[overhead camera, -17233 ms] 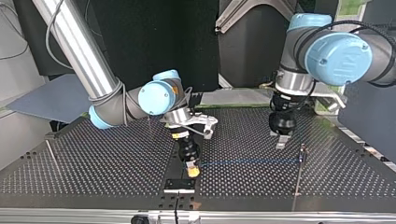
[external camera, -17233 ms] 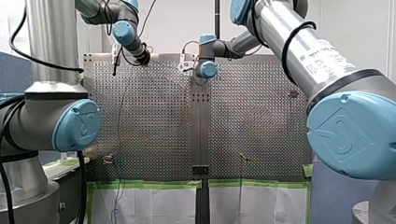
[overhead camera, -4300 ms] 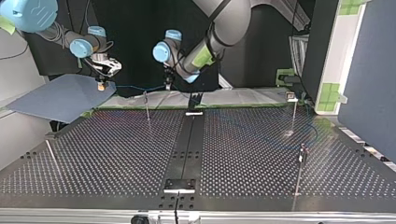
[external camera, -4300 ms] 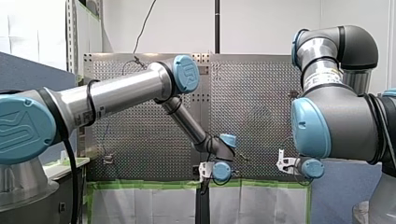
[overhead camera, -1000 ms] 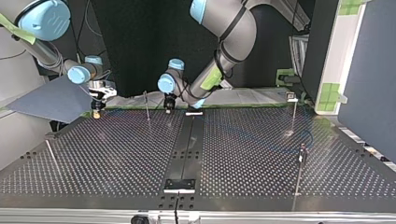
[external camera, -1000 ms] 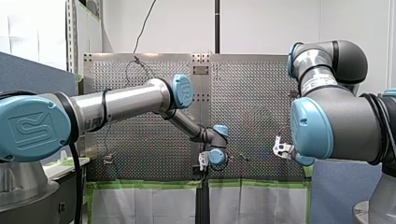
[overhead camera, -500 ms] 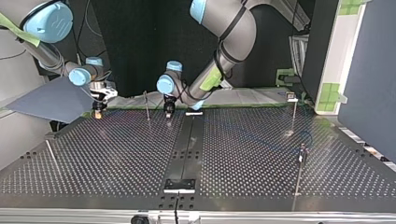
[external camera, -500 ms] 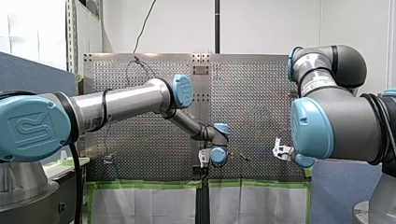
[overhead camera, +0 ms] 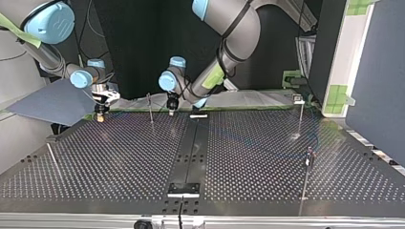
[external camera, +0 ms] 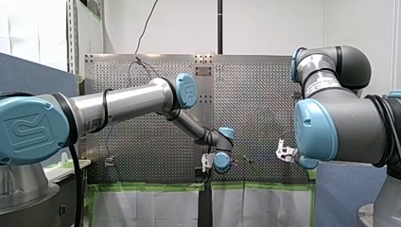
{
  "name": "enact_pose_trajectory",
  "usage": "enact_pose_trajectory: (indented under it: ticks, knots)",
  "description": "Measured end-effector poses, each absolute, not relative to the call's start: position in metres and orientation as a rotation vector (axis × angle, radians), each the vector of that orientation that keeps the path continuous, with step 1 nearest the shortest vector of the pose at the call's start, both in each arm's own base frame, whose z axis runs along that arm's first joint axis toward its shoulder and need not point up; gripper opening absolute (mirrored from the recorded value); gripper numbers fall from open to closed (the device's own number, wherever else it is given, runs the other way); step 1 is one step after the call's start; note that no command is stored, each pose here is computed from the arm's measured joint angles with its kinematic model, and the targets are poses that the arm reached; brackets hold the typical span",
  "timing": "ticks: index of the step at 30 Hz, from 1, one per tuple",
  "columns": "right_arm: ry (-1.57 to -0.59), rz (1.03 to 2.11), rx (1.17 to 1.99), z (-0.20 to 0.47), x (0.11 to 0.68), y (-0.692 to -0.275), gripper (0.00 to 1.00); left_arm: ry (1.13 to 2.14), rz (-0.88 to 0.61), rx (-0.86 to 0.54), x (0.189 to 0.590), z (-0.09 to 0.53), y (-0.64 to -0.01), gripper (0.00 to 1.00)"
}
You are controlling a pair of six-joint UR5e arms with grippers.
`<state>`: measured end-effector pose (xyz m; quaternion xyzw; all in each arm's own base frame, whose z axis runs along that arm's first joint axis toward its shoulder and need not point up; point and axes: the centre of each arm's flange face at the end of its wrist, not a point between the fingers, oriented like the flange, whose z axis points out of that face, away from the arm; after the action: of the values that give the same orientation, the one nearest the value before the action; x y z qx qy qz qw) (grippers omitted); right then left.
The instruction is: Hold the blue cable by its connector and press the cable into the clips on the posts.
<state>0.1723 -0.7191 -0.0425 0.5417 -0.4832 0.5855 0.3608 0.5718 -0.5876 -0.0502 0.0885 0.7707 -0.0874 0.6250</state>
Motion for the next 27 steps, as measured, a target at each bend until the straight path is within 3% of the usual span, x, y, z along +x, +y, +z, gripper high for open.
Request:
enact_pose_trajectory:
  ticks: [12,27]
  knots:
    - [-1.253,1.505,1.407,-0.044,0.174,-0.717,0.0,1.83,-0.15,0.378,0.534,-0.041,-0.596,1.0]
    - [-1.265,1.508,1.432,-0.046,0.179,-0.714,0.0,1.832,-0.268,0.482,0.496,-0.029,-0.624,1.0]
